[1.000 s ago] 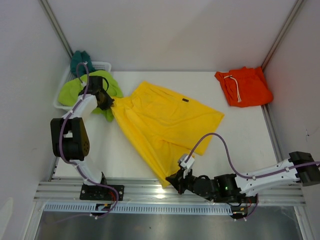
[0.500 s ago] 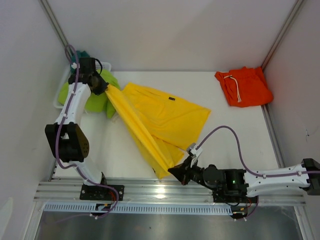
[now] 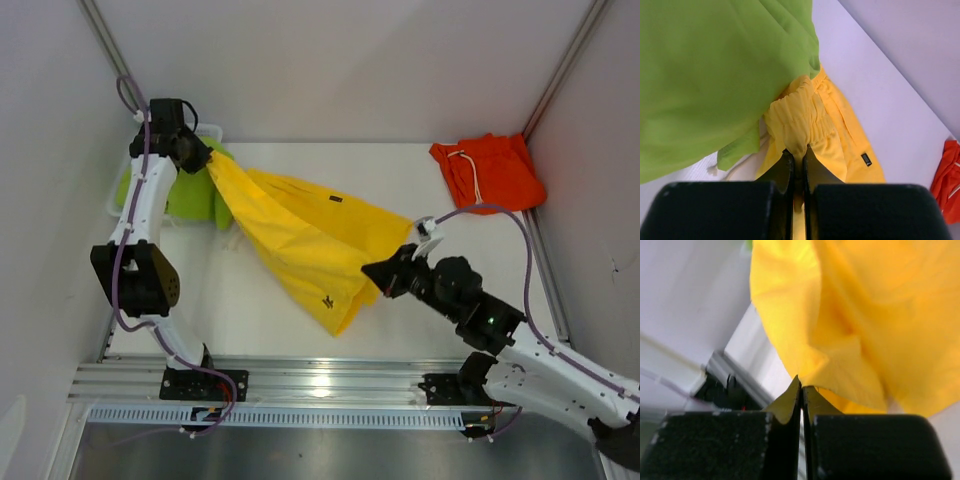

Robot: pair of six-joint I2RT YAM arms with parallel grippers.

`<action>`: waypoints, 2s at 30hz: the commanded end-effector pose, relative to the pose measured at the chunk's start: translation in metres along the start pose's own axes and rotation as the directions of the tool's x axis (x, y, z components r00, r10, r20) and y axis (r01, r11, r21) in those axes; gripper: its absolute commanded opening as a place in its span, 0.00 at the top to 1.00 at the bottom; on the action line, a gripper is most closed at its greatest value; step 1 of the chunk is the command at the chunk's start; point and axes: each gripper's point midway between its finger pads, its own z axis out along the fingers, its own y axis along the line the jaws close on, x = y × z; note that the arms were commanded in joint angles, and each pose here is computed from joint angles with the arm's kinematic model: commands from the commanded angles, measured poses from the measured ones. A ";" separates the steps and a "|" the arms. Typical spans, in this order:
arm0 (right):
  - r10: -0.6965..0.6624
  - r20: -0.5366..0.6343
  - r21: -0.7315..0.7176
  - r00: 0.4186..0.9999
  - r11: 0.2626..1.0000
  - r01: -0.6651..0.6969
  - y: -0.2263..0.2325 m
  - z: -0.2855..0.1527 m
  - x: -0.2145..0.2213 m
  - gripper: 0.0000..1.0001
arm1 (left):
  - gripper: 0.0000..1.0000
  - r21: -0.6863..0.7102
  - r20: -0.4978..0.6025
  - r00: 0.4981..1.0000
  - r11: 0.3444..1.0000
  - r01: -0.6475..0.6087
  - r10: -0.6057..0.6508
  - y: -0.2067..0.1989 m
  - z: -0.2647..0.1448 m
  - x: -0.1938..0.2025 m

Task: Fold and stack the shorts
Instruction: Fold the shorts

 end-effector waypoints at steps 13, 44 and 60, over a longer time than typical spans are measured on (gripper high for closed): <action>0.198 -0.084 -0.073 0.977 0.976 -0.204 -0.078 0.017 -0.093 1.00 | 1.00 0.140 -0.063 0.966 0.956 0.257 -0.250 -0.049 0.036 -0.022; 0.175 -0.030 -0.050 0.984 0.983 -0.177 -0.087 -0.003 -0.125 1.00 | 1.00 0.207 -0.049 0.946 0.923 0.325 -0.322 -0.041 -0.030 -0.022; 0.099 -0.006 -0.083 0.995 0.992 -0.099 -0.023 -0.062 -0.093 1.00 | 1.00 0.190 -0.008 0.954 0.936 0.295 -0.299 -0.005 -0.071 0.012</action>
